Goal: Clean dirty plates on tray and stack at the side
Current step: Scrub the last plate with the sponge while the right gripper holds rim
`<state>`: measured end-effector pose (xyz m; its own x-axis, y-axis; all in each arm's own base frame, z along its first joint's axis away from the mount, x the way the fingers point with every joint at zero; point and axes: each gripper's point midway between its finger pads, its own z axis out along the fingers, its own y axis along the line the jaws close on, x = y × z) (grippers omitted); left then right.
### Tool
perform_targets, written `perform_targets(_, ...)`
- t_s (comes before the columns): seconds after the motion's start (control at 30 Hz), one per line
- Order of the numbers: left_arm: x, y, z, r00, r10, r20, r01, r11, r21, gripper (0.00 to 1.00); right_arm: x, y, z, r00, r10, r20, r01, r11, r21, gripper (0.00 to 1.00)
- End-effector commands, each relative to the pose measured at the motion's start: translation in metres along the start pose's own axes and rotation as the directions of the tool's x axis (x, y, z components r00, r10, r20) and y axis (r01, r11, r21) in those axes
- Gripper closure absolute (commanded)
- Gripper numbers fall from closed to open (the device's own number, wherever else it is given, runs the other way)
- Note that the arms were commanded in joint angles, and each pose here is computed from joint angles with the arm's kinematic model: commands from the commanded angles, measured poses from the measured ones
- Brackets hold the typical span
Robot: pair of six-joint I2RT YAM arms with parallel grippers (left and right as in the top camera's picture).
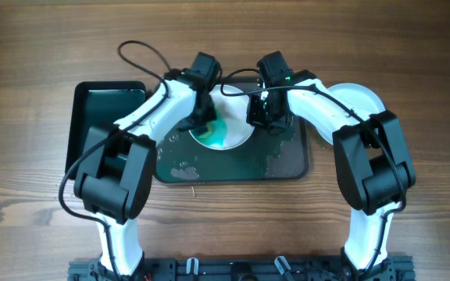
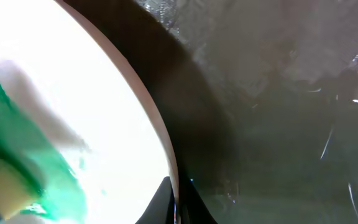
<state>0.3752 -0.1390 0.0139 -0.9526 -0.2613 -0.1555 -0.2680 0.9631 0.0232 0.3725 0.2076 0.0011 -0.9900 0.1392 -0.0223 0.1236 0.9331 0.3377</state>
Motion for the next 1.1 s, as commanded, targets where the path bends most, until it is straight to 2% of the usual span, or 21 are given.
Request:
perform_targets(0.0,-0.006,0.036,0.006,0.997,-0.077,0.028,0.080,0.989,-0.127,0.96,0.011,-0.023,0.015,0.999,0.015,-0.032,-0.012,0.997,0.075,0.96)
perform_targets(0.07,0.006,0.010,0.008,0.998,-0.002,-0.061,0.003,1.000,0.015,0.96,0.016,-0.018,0.016,0.998,0.017,-0.057,-0.015,0.999,0.043,0.96)
perform_targets(0.1,0.015,-0.015,0.005,0.990,0.096,-0.108,-0.078,0.984,0.159,0.96,0.020,-0.017,0.017,0.997,0.017,-0.070,-0.015,0.999,0.030,0.96)
perform_targets(0.17,0.029,-0.055,-0.009,0.956,0.265,-0.130,-0.190,0.890,0.415,0.96,0.024,-0.017,0.020,0.996,0.015,-0.086,-0.014,1.000,0.013,0.95)
perform_targets(0.2,0.036,-0.073,-0.019,0.935,0.338,-0.112,-0.232,0.817,0.528,0.96,0.025,-0.016,0.020,0.996,0.012,-0.091,-0.011,1.000,0.008,0.96)
perform_targets(0.23,0.037,-0.082,-0.025,0.925,0.369,-0.094,-0.249,0.773,0.583,0.96,0.026,-0.016,0.020,0.995,0.007,-0.095,-0.007,1.000,0.000,0.96)
perform_targets(0.27,0.034,-0.085,-0.027,0.926,0.370,-0.075,-0.257,0.762,0.594,0.96,0.026,-0.015,0.020,0.995,-0.003,-0.097,0.002,1.000,-0.009,0.96)
perform_targets(0.3,0.028,-0.085,-0.025,0.932,0.359,-0.050,-0.265,0.770,0.581,0.96,0.026,-0.014,0.020,0.995,-0.004,-0.099,0.003,1.000,-0.012,0.96)
perform_targets(0.37,0.004,-0.069,-0.011,0.973,0.230,-0.029,-0.193,0.872,0.450,0.96,0.026,-0.014,0.020,0.995,-0.005,-0.098,0.003,1.000,-0.012,0.96)
perform_targets(0.4,-0.013,-0.047,-0.001,0.993,0.118,0.005,-0.114,0.944,0.311,0.96,0.026,-0.014,0.020,0.995,-0.005,-0.098,0.003,1.000,-0.012,0.96)
perform_targets(0.43,-0.022,-0.030,0.004,0.998,0.052,0.037,-0.059,0.976,0.209,0.96,0.026,-0.014,0.020,0.995,-0.004,-0.098,0.003,1.000,-0.012,0.96)
perform_targets(0.53,-0.031,0.019,0.007,0.992,-0.062,0.111,0.067,0.997,-0.042,0.96,0.026,-0.015,0.020,0.995,-0.005,-0.097,0.004,1.000,-0.008,0.96)
perform_targets(0.6,-0.020,0.024,0.007,0.996,-0.056,0.068,0.061,0.996,-0.067,0.96,0.026,-0.014,0.020,0.995,-0.004,-0.096,0.004,1.000,-0.009,0.96)
perform_targets(0.63,-0.011,0.019,0.008,0.999,-0.049,0.021,0.050,0.998,-0.039,0.96,0.025,-0.014,0.020,0.996,-0.005,-0.094,0.004,1.000,-0.010,0.96)
perform_targets(0.7,0.016,-0.017,0.004,0.990,0.085,-0.113,-0.065,0.984,0.168,0.96,0.025,-0.014,0.020,0.996,-0.004,-0.093,0.003,1.000,-0.011,0.96)
perform_targets(0.73,0.026,-0.038,-0.002,0.974,0.174,-0.145,-0.125,0.948,0.294,0.96,0.025,-0.014,0.020,0.996,-0.004,-0.093,0.003,1.000,-0.011,0.96)
perform_targets(0.8,0.041,-0.070,-0.017,0.937,0.322,-0.137,-0.218,0.845,0.489,0.96,0.026,-0.014,0.020,0.995,-0.004,-0.097,0.003,1.000,-0.012,0.96)
perform_targets(0.83,0.042,-0.074,-0.018,0.934,0.334,-0.126,-0.231,0.834,0.502,0.96,0.027,-0.013,0.019,0.995,-0.004,-0.103,0.002,1.000,-0.015,0.96)
perform_targets(0.9,0.034,-0.069,-0.011,0.941,0.328,-0.083,-0.263,0.865,0.428,0.96,0.031,-0.014,0.019,0.993,0.002,-0.121,-0.004,1.000,-0.016,0.96)
perform_targets(1.0,0.007,-0.035,0.003,0.967,0.254,0.009,-0.253,0.956,0.150,0.96,0.035,-0.016,0.019,0.991,0.008,-0.137,-0.009,1.000,-0.006,0.96)
perform_targets(1.07,-0.012,-0.005,0.004,0.977,0.192,0.091,-0.188,0.981,-0.052,0.96,0.035,-0.016,0.019,0.990,0.009,-0.138,-0.009,1.000,-0.005,0.96)
